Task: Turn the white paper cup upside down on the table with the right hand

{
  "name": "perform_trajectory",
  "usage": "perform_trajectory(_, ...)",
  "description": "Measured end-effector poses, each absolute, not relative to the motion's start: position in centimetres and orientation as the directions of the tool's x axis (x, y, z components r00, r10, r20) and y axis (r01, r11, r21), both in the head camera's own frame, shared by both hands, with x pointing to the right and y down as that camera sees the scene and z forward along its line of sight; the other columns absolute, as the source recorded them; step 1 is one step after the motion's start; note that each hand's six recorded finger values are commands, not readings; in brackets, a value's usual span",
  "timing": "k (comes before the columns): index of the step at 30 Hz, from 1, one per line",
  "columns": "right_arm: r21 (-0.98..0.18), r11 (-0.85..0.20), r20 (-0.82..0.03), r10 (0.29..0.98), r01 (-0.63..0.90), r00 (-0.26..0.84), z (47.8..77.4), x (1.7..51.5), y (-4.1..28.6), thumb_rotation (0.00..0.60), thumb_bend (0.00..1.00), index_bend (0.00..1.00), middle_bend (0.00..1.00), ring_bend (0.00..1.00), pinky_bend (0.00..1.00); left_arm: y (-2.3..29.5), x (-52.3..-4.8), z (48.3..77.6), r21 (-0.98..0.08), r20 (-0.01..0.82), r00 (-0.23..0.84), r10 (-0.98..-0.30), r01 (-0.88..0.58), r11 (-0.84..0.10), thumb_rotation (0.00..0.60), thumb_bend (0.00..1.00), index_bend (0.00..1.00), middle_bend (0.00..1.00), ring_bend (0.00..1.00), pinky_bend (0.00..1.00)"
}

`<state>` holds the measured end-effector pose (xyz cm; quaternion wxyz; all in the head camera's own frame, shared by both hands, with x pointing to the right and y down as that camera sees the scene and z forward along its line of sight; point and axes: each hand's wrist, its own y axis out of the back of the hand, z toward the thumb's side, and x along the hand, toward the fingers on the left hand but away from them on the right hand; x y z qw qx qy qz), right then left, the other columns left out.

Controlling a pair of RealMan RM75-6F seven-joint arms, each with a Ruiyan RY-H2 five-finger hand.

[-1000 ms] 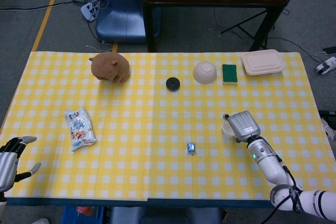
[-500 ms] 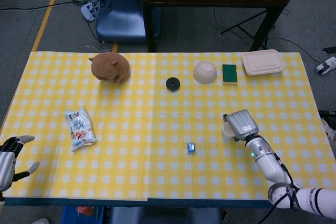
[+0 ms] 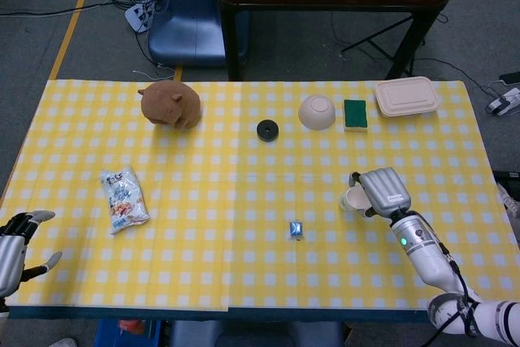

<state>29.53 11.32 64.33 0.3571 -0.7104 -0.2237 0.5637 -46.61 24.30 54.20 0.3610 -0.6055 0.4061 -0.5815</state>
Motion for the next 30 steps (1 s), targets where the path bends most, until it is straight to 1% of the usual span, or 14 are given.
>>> perform_trajectory(4,-0.749,-0.658,-0.621,0.737,0.073,0.266,64.2,30.6,11.5,0.6,0.0,0.42,1.0,1.0,1.0,24.4,-46.5,54.2,-0.909,0.412,-0.003,-0.911,-0.07,-0.411,0.6,0.19,0.33,0.29,0.23,0.4)
perform_trajectory(8,-0.708,-0.664,-0.61,0.747,0.242,0.264,64.6,31.9,11.8,0.6,0.0,0.42,1.0,1.0,1.0,24.4,-46.4,54.2,-0.909,0.413,-0.001,-0.911,-0.069,-0.411,0.6,0.19,0.33,0.29,0.23,0.4)
perform_trajectory(12,-0.637,-0.655,-0.606,0.751,0.407,0.262,65.4,33.3,12.2,0.6,0.0,0.42,1.0,1.0,1.0,24.5,-46.4,54.2,-0.908,0.415,0.0,-0.91,-0.067,-0.414,0.6,0.19,0.33,0.29,0.23,0.4)
perform_trajectory(16,-0.537,-0.636,-0.611,0.746,0.554,0.264,66.7,34.7,12.9,0.6,0.0,0.42,1.0,1.0,1.0,24.5,-46.3,54.3,-0.906,0.419,0.002,-0.908,-0.064,-0.419,0.6,0.19,0.33,0.29,0.23,0.4)
perform_trajectory(23,-0.353,-0.616,-0.644,0.706,0.705,0.295,69.3,35.9,14.1,0.6,0.0,0.42,1.0,1.0,1.0,24.5,-46.4,54.5,-0.904,0.425,-0.001,-0.905,-0.059,-0.424,0.6,0.19,0.33,0.29,0.23,0.4)
perform_trajectory(28,-0.235,-0.623,-0.665,0.663,0.746,0.344,70.9,36.1,14.7,0.6,0.0,0.42,1.0,1.0,1.0,24.5,-46.4,54.6,-0.902,0.428,-0.004,-0.904,-0.059,-0.427,0.6,0.19,0.33,0.29,0.23,0.4)
perform_trajectory(30,-0.209,-0.638,-0.672,0.644,0.741,0.365,71.5,36.0,14.8,0.6,0.0,0.42,1.0,1.0,1.0,24.5,-46.4,54.6,-0.902,0.429,-0.004,-0.903,-0.059,-0.428,0.6,0.19,0.33,0.29,0.23,0.4)
